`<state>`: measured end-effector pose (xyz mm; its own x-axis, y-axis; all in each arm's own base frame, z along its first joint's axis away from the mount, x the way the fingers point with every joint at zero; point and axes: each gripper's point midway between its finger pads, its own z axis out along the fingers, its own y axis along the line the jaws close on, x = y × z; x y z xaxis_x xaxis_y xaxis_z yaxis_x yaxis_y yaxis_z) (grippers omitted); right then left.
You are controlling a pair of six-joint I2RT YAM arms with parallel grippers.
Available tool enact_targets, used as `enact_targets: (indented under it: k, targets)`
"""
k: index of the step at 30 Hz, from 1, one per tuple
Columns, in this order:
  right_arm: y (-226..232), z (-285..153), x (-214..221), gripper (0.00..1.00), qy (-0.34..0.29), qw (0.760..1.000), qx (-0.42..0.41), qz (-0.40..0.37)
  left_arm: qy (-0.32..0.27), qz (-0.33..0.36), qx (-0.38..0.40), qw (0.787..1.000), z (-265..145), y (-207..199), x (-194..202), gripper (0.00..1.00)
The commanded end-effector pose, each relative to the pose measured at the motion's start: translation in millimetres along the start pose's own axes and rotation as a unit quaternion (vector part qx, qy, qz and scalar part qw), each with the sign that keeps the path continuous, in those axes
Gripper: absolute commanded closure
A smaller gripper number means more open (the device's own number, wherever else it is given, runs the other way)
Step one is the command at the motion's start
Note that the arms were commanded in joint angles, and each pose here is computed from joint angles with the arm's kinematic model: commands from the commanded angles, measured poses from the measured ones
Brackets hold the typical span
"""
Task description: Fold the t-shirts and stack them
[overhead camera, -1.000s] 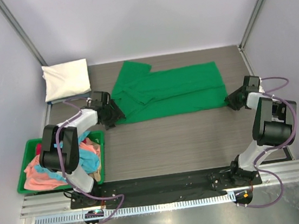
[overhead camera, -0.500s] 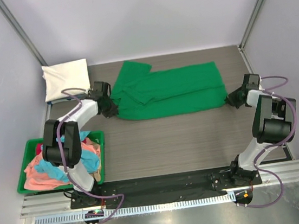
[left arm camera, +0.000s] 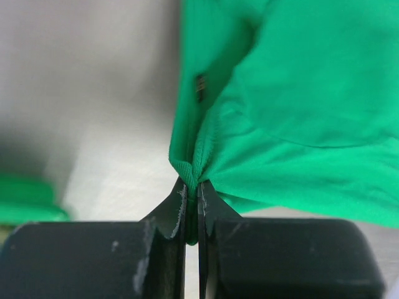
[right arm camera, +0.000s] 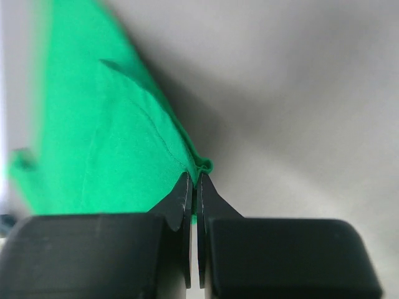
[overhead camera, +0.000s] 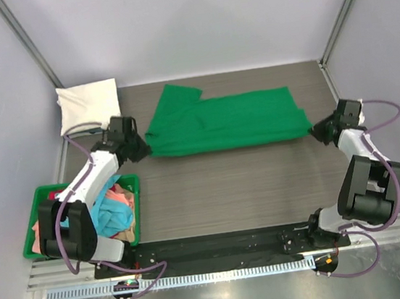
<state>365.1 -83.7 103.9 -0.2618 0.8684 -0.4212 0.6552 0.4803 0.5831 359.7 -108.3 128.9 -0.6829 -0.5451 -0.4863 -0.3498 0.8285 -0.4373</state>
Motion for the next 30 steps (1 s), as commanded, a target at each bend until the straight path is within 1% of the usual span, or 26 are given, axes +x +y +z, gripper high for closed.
enact_targets:
  k: [1,3,4,7,13,14,15,16,17,18,19,20,21,22,23,24,25,27,28,30]
  targets:
    - [-61.6,2.7,31.8,0.99,0.043,0.997,0.069,0.018,0.042,-0.020,-0.036,0.998,8.7,40.5,42.5,1.00]
    - [-74.3,0.4,44.0,0.99,0.061,0.995,0.074,0.033,0.052,-0.024,-0.046,0.997,7.0,53.3,56.7,1.00]
    - [-80.3,-2.7,42.1,0.99,0.057,0.995,0.076,0.043,0.061,-0.024,-0.056,0.996,6.9,63.8,67.8,1.00]
    - [-93.9,-9.9,45.4,0.99,0.054,0.993,0.083,0.059,0.067,-0.026,-0.062,0.995,-1.3,75.5,81.2,0.99]
    - [-110.4,-21.8,57.9,0.99,0.063,0.991,0.091,0.072,0.070,-0.026,-0.065,0.995,-14.1,86.0,92.4,0.95]
    - [-112.8,-25.6,57.9,0.99,0.062,0.991,0.093,0.072,0.070,-0.027,-0.065,0.995,-15.9,87.4,93.9,0.92]
    - [-115.7,-27.8,60.2,0.99,0.065,0.991,0.096,0.073,0.066,-0.028,-0.060,0.996,-18.7,86.3,92.6,0.87]
    - [-117.0,-30.4,61.6,0.99,0.067,0.990,0.097,0.075,0.068,-0.028,-0.063,0.995,-21.3,87.7,94.3,0.81]
    - [-119.0,-33.7,64.2,0.99,0.072,0.990,0.098,0.075,0.069,-0.033,-0.064,0.995,-23.2,88.3,95.8,0.71]
    - [-119.7,-38.0,61.9,0.96,0.067,0.990,0.093,0.080,0.073,-0.036,-0.049,0.995,-28.2,83.1,97.2,0.65]
    - [-118.2,-41.9,65.6,0.88,0.076,0.990,0.086,0.084,0.075,-0.036,-0.046,0.995,-31.9,82.4,98.0,0.59]
    - [-117.5,-44.6,65.4,0.79,0.075,0.990,0.081,0.085,0.074,-0.035,-0.040,0.996,-35.3,79.7,97.2,0.49]
    - [-112.2,-49.7,62.4,0.46,0.067,0.992,0.067,0.078,0.062,-0.034,-0.031,0.997,-40.7,72.6,88.2,0.44]
    - [-109.8,-52.6,64.4,0.31,0.069,0.993,0.060,0.078,0.051,-0.031,-0.027,0.998,-47.4,69.8,81.8,0.39]
    - [-100.1,-56.0,66.3,0.23,0.074,0.994,0.034,0.078,0.035,-0.014,-0.021,0.999,-52.4,64.4,71.1,0.31]
    - [-94.4,-58.7,67.3,0.14,0.073,0.994,0.019,0.082,0.016,-0.006,-0.023,1.000,-56.2,62.0,59.9,0.28]
    - [-86.6,-64.3,61.4,0.11,0.057,0.995,0.002,0.076,-0.010,0.001,-0.008,1.000,-62.9,47.0,39.0,0.23]
    - [-76.0,-71.3,48.7,0.09,0.035,0.997,-0.009,0.065,-0.037,0.029,0.004,0.999,-65.4,33.2,16.8,0.21]
    - [-71.8,-74.1,46.6,0.09,0.029,0.998,-0.012,0.060,-0.067,0.039,0.030,0.997,-71.9,11.3,-7.7,0.20]
    - [-66.9,-75.0,38.6,0.09,0.013,0.998,-0.011,0.061,-0.069,0.068,0.030,0.995,-56.6,-2.8,-25.2,0.19]
